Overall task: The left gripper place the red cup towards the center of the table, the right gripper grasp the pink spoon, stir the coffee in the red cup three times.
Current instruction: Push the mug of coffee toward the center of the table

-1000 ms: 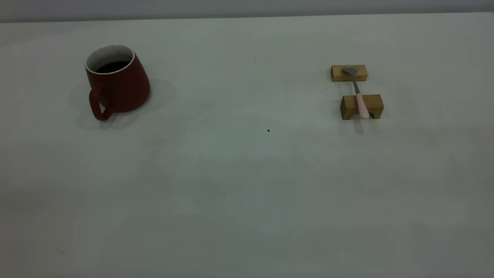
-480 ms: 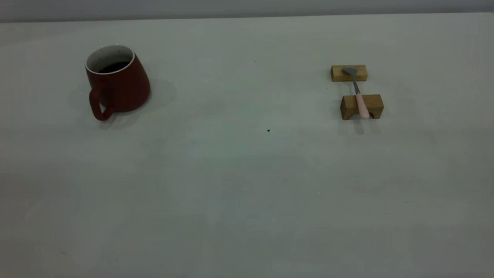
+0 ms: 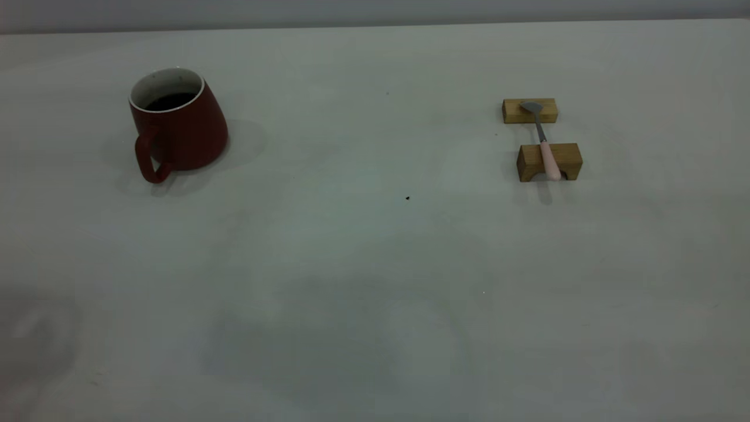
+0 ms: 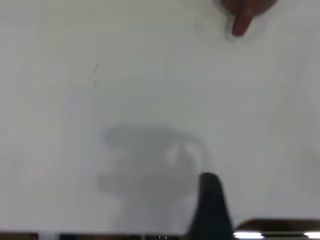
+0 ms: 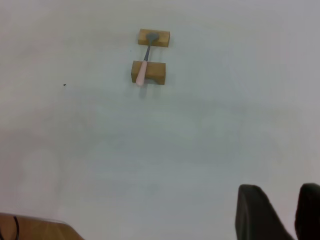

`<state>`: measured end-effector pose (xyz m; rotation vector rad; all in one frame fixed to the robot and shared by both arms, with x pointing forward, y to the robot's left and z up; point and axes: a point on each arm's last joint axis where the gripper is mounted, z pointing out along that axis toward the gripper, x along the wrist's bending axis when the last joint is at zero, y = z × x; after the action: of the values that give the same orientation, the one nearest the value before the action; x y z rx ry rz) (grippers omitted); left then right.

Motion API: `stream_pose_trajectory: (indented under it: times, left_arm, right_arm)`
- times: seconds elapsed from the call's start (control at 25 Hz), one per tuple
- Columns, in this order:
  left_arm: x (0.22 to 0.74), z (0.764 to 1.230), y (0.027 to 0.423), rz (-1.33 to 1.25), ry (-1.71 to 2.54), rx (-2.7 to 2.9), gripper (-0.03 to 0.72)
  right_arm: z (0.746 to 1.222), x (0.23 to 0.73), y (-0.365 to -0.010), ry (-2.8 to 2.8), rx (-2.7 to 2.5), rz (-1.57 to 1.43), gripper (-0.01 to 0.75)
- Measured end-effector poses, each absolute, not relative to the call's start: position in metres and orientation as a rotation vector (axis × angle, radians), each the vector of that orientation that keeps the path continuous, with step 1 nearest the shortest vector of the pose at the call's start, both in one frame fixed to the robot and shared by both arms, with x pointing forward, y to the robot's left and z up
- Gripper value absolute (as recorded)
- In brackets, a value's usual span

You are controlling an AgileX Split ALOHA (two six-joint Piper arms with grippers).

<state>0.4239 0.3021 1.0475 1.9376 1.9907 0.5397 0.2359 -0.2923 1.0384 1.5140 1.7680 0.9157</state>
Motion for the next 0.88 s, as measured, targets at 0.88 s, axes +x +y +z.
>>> stream_pose_trajectory:
  times: [0.88]
  left_arm:
    - [0.604,0.882,0.263,0.293,1.974,2.209,0.676]
  right_arm:
    - [1.038,0.236,-0.292,1.768,1.514,0.916,0.237]
